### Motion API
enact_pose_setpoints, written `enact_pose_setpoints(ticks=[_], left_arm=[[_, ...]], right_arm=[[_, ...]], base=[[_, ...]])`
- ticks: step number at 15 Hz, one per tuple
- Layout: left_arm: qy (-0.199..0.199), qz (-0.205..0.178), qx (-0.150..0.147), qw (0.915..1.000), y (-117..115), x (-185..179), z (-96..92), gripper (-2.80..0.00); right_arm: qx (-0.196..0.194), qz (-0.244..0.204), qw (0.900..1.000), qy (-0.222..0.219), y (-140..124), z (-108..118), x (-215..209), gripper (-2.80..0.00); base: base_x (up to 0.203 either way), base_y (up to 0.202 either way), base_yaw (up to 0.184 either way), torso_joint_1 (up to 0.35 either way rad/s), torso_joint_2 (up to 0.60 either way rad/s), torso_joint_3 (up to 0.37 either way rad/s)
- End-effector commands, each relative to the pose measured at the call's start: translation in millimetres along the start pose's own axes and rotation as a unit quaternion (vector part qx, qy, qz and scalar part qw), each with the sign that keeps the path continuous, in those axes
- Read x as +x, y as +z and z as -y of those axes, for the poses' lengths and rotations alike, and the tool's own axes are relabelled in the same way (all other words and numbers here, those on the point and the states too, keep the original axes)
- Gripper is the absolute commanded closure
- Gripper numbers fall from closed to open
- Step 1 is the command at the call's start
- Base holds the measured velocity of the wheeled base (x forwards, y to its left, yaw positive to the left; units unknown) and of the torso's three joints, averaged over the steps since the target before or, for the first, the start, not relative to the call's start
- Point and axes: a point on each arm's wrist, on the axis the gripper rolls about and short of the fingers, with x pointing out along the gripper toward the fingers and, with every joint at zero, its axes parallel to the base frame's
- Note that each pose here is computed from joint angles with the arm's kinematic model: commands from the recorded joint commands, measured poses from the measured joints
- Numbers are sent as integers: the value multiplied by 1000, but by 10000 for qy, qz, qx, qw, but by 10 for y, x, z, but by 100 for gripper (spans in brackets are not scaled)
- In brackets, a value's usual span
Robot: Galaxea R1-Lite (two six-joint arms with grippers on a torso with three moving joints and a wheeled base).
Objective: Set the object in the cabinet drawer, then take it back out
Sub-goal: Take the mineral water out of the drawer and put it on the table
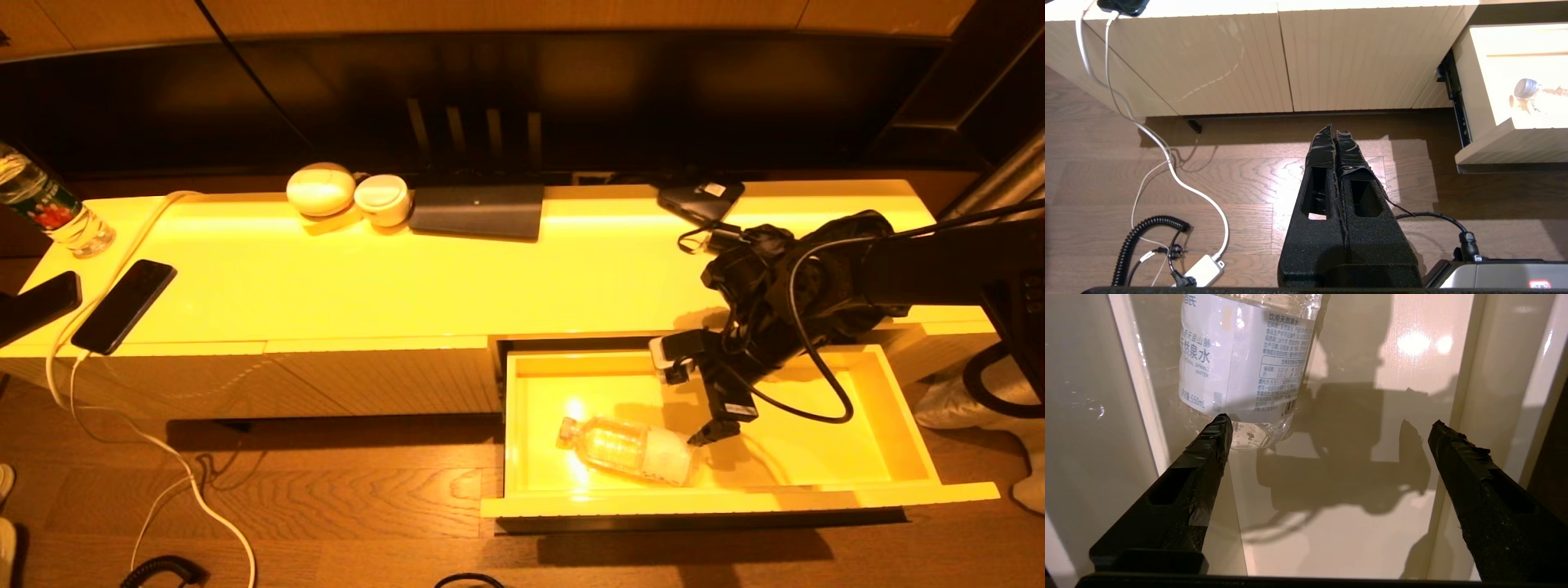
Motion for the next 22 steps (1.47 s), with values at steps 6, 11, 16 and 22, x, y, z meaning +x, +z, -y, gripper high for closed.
enact_pose_setpoints(ticks=[6, 11, 16, 22], left_arm=[[1, -6, 1, 10000, -4, 1, 0, 0], [1, -6, 1, 10000, -4, 1, 0, 0], [1, -9, 1, 10000, -5, 2, 0, 0], [1, -14, 1, 10000, -8, 2, 0, 0]], right_arm=[[187, 6, 9997, 132, 56, -5, 151, -280], [209, 53, 9997, 129, 121, -1, 187, -280], [311, 199, 9993, 75, 178, 27, 157, -280], [387, 279, 9989, 18, 261, 58, 174, -280]], base=[[0, 0, 0, 0, 0, 0], [0, 0, 0, 0, 0, 0], [0, 0, 0, 0, 0, 0], [0, 0, 0, 0, 0, 0]])
